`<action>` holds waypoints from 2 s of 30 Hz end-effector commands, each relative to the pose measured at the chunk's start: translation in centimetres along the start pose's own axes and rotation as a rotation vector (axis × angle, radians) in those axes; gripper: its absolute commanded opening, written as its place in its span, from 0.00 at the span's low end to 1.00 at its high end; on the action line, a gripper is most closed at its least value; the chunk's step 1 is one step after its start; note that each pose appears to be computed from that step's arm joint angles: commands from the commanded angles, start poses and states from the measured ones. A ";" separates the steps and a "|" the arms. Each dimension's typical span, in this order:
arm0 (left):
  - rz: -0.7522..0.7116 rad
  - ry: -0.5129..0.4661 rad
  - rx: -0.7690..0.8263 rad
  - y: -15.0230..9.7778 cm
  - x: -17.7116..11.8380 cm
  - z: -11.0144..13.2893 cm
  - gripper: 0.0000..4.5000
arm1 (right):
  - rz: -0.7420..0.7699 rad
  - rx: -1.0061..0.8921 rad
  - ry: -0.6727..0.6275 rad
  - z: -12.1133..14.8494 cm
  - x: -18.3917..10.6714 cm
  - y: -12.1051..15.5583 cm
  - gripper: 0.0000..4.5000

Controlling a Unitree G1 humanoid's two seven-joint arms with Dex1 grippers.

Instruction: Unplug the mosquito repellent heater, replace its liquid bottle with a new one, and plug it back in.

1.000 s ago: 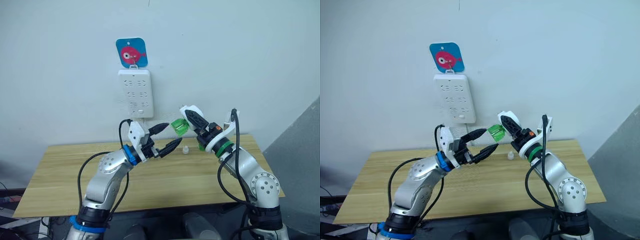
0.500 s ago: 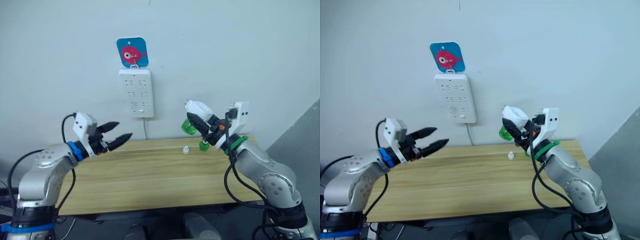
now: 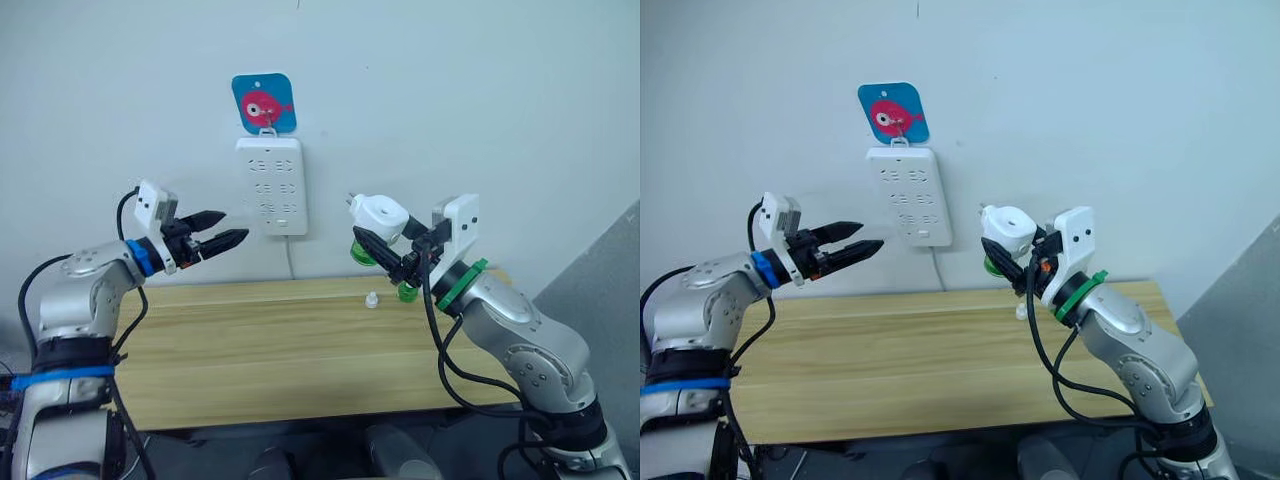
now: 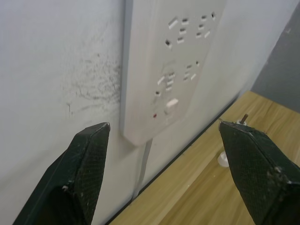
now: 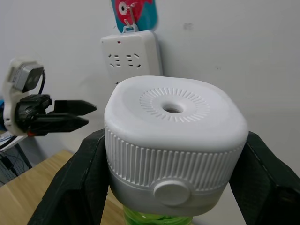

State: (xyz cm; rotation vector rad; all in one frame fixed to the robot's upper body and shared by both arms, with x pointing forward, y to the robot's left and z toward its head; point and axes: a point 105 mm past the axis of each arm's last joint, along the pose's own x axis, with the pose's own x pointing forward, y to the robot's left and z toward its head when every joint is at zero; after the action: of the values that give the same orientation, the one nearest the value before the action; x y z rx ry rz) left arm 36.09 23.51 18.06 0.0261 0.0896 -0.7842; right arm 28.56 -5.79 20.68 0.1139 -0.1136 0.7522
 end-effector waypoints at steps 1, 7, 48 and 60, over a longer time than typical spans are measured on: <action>-0.026 -0.029 0.020 -0.1 1.1 1.3 0.86 | 0.029 -0.036 -0.055 1.5 -0.4 0.9 0.69; -0.044 -0.040 0.053 0.0 2.5 1.7 0.86 | 0.035 -0.041 -0.046 1.4 -0.4 1.1 0.69; -0.175 -0.062 0.037 -1.1 5.2 2.7 0.29 | 0.128 -0.095 0.168 -1.4 4.1 3.6 0.69; -0.177 -0.053 0.021 -1.3 4.9 2.6 0.29 | -0.050 -0.136 0.178 -1.6 9.3 1.6 0.69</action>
State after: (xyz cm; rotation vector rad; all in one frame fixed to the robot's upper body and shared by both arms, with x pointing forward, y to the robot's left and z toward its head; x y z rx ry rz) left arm 38.85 18.70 18.58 0.0119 0.0943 -0.9696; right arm 34.15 1.60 18.39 -0.0689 0.1008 0.7067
